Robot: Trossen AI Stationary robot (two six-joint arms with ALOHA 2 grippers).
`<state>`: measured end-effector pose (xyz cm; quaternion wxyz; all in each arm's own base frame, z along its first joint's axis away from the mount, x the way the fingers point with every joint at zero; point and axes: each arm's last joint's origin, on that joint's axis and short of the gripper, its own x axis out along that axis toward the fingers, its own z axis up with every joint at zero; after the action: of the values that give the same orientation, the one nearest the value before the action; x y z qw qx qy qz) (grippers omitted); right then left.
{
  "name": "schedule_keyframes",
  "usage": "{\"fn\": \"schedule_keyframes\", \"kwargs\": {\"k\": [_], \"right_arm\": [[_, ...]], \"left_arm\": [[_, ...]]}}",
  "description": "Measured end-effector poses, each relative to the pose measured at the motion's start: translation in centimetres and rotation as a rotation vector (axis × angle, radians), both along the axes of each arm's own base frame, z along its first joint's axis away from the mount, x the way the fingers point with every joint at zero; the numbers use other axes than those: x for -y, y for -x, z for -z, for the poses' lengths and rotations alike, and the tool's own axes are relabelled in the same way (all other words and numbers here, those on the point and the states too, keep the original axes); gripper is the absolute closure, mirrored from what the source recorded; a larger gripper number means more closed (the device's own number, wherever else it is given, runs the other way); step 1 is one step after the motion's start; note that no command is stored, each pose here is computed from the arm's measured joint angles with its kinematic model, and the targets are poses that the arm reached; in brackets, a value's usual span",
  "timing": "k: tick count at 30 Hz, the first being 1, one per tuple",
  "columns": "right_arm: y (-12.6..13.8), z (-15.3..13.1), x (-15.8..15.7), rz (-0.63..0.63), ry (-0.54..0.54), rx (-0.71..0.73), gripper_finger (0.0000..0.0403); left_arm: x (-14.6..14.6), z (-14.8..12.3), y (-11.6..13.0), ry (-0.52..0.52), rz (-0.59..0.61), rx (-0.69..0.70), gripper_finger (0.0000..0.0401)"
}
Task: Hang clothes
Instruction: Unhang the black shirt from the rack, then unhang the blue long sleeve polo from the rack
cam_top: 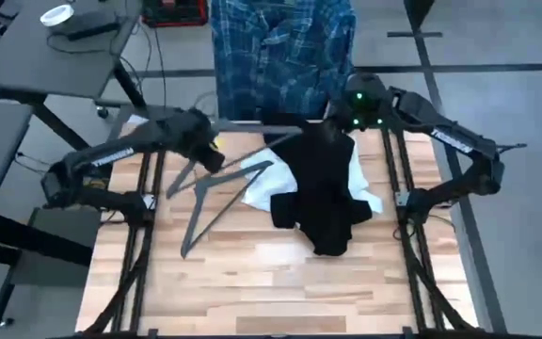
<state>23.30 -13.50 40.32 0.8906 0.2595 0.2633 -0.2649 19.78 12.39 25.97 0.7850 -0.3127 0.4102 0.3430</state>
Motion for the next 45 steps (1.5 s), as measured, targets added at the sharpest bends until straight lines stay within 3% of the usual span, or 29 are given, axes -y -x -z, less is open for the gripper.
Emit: {"fn": "schedule_keyframes", "kwargs": {"k": [9,15,23,31,37,45], "right_arm": [[0.3,-0.1,0.6,0.025,0.01,0.016,0.021],[0.3,-0.2,0.6,0.022,0.013,0.015,0.021],[0.3,-0.2,0.7,-0.023,0.07,-0.012,0.021],[1.1,-0.2,1.9,-0.012,0.121,-0.037,0.021],[2.3,-1.3,4.2,0.039,0.252,0.006,0.021],[5.6,-4.8,8.9,0.165,0.596,0.088,0.021]], "left_arm": [[2.6,4.8,0.3,0.091,0.025,-0.08,0.0372],[3.0,5.1,0.2,0.154,0.057,-0.049,0.0358],[3.6,5.0,0.1,0.347,0.183,0.032,0.0279],[4.0,5.1,1.6,0.358,0.242,-0.15,0.0257],[3.4,4.6,1.8,0.371,0.183,-0.145,0.0258],[0.7,1.1,0.7,0.243,0.134,0.04,0.0258]]}}
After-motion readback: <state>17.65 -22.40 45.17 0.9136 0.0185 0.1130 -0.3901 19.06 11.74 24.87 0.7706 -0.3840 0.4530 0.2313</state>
